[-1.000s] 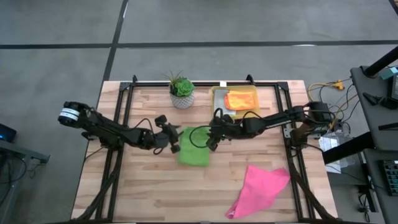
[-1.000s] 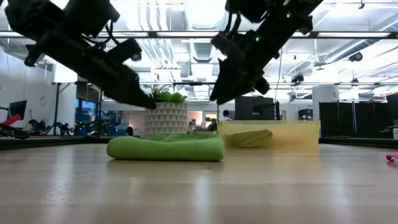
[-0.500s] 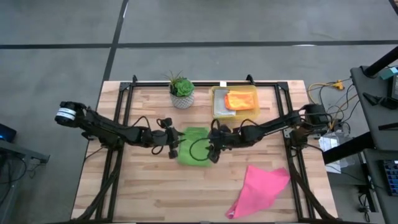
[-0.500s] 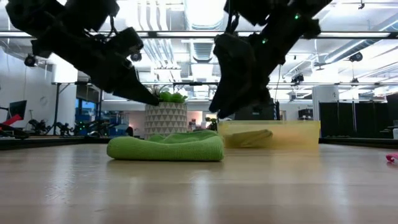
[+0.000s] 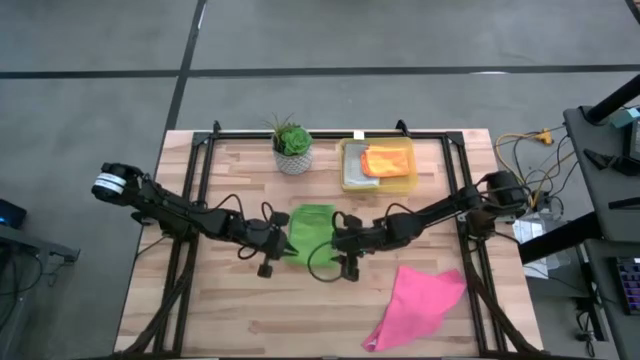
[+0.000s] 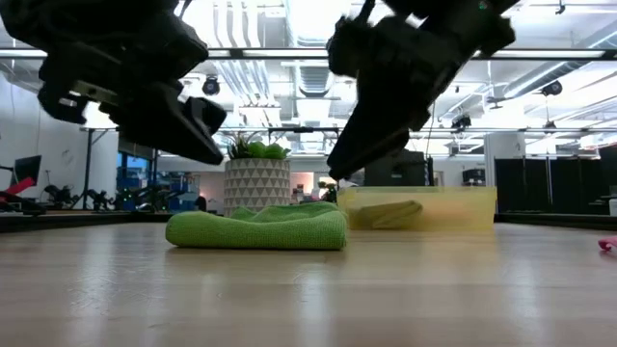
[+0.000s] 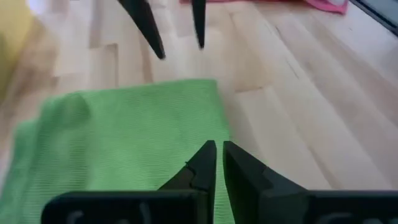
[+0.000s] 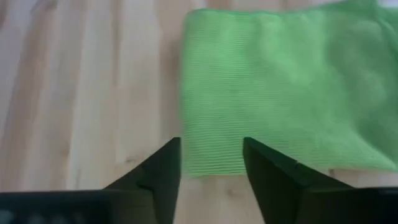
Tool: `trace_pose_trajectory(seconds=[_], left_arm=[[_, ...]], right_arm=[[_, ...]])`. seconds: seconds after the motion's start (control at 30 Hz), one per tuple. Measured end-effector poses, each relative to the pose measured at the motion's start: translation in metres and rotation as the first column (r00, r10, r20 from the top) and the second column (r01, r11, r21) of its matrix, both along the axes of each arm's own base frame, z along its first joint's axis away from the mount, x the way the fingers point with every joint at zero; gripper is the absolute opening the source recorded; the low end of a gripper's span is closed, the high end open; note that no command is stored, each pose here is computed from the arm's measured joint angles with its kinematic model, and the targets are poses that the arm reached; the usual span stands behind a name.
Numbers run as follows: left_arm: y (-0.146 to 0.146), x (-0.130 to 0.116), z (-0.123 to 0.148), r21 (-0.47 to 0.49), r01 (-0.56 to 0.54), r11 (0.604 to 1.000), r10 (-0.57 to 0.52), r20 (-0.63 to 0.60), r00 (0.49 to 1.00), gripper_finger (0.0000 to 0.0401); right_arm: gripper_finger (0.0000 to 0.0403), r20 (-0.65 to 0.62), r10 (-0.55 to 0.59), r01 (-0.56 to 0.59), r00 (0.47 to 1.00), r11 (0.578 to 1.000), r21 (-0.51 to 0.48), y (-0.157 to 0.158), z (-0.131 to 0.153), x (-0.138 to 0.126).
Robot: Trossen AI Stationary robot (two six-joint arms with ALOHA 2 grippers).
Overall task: Fold microfiber towels
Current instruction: Fold the green microfiber cloth
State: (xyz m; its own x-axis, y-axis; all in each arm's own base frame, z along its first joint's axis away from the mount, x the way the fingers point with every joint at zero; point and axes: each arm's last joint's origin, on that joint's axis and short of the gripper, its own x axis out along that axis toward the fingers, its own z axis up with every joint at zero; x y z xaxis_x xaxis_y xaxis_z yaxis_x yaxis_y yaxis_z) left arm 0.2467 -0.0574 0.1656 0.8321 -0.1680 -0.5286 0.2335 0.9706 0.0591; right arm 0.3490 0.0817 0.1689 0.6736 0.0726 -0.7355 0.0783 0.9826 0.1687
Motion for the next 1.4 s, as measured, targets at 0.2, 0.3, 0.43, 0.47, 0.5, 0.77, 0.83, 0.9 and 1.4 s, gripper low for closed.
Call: trace_pose_trajectory(seconds=[0.2,0.3,0.43,0.47,0.5,0.77,0.83,0.9,1.4], left_arm=[[-0.004,-0.002,-0.001,-0.065,0.027,0.997,-0.029,-0.025,0.999,0.0062],[-0.006,-0.003,-0.003,-0.082,0.025,0.996,-0.029,-0.050,0.998,0.0110],[-0.008,-0.001,-0.009,-0.077,0.028,0.997,-0.034,-0.073,0.997,0.0178],[-0.009,-0.001,-0.011,-0.075,0.030,0.997,-0.036,-0.085,0.996,0.0193],[-0.010,0.003,-0.014,-0.073,0.030,0.997,-0.037,-0.094,0.995,0.0207],[-0.018,0.022,-0.048,-0.073,-0.118,0.990,0.090,-0.310,0.946,0.0238],[-0.018,0.023,-0.053,-0.070,-0.174,0.982,0.136,-0.372,0.918,0.0224],[-0.017,0.021,-0.062,-0.047,-0.224,0.973,0.180,-0.453,0.873,0.0200],[-0.032,0.014,-0.002,-0.214,-0.034,0.976,-0.037,-0.319,0.947,0.0005]], right_arm=[[0.0238,0.033,0.065,-0.063,0.997,0.996,-0.068,0.015,0.002,-0.002],[0.0264,0.052,0.102,-0.097,0.993,0.990,-0.101,0.018,0.000,0.000],[0.0274,0.078,0.128,-0.118,0.989,0.986,-0.119,0.021,-0.009,0.006],[0.0273,0.074,0.131,-0.122,0.989,0.985,-0.119,0.022,-0.013,0.008],[0.0271,0.065,0.135,-0.126,0.989,0.984,-0.124,0.022,-0.018,0.009],[0.0235,-0.109,0.118,-0.138,0.987,0.971,-0.194,0.027,-0.050,0.016],[0.0211,-0.124,0.105,-0.128,0.987,0.973,-0.194,0.028,-0.051,0.020],[0.0178,-0.139,0.107,-0.133,0.985,0.972,-0.196,0.029,-0.051,0.023],[0.0010,-0.114,0.286,-0.291,0.951,0.956,-0.030,0.059,-0.007,0.021]])
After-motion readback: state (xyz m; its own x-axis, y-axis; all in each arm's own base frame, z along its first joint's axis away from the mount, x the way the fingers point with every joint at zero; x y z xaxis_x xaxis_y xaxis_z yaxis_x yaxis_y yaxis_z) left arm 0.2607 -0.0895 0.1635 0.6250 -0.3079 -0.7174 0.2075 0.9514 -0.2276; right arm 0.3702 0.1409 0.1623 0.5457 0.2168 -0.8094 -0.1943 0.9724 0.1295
